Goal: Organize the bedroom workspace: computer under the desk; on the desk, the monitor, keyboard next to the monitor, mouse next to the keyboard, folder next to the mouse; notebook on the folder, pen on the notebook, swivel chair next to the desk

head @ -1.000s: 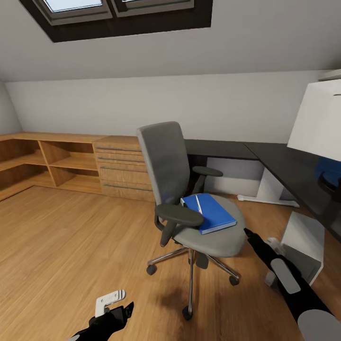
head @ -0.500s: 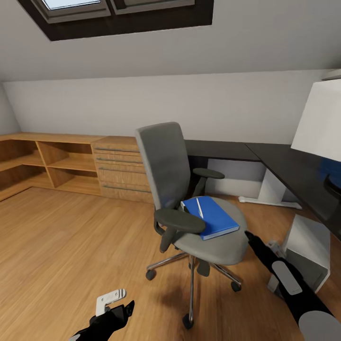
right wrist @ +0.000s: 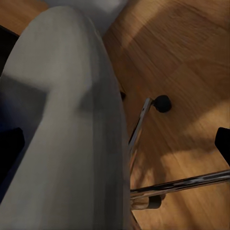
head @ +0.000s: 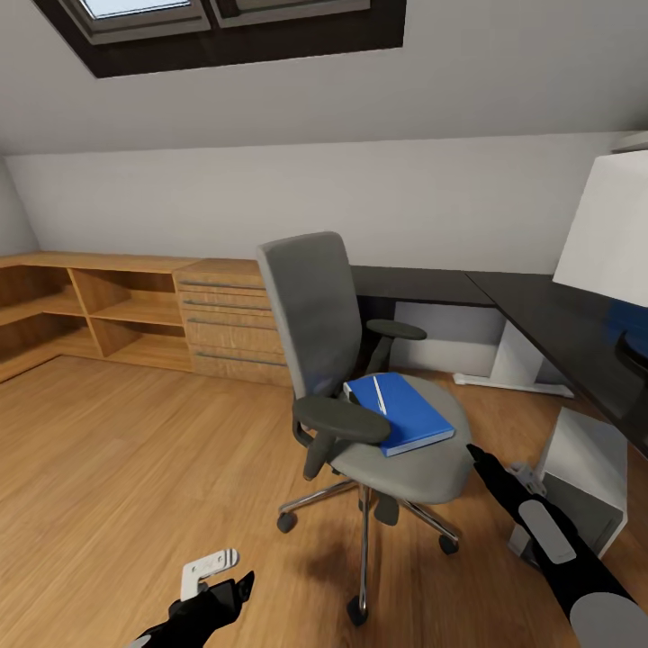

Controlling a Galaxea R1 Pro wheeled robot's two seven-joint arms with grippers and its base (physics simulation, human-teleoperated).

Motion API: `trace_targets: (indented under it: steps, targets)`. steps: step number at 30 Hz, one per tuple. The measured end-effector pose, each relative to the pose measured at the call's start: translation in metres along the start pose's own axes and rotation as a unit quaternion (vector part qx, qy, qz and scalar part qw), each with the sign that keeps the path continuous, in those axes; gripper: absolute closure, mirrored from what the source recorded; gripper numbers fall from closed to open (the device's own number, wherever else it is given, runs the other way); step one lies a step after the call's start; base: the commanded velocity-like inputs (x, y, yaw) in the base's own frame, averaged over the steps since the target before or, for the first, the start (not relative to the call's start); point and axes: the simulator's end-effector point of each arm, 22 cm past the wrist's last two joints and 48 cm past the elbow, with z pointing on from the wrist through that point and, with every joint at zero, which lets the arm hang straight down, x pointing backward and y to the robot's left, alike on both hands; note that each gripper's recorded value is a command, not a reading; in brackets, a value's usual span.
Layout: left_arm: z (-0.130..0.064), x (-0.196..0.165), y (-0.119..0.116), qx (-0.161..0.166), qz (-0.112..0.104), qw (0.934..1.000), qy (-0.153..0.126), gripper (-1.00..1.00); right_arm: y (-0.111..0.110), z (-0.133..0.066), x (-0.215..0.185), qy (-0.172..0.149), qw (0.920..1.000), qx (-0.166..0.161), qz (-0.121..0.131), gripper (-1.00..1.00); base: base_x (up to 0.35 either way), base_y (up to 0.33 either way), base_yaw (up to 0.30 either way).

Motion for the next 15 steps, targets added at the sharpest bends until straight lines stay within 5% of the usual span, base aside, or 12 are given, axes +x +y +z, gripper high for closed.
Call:
trace_targets:
  steps: [15]
  targets:
    - [0.005, 0.009, 0.001, -0.001, -0.002, 0.9999, 0.013, -1.0, -0.012, 0.006, 0.009, 0.007, 0.9999, 0.01, -0.001, -1.0, 0.0, 0.0, 0.0]
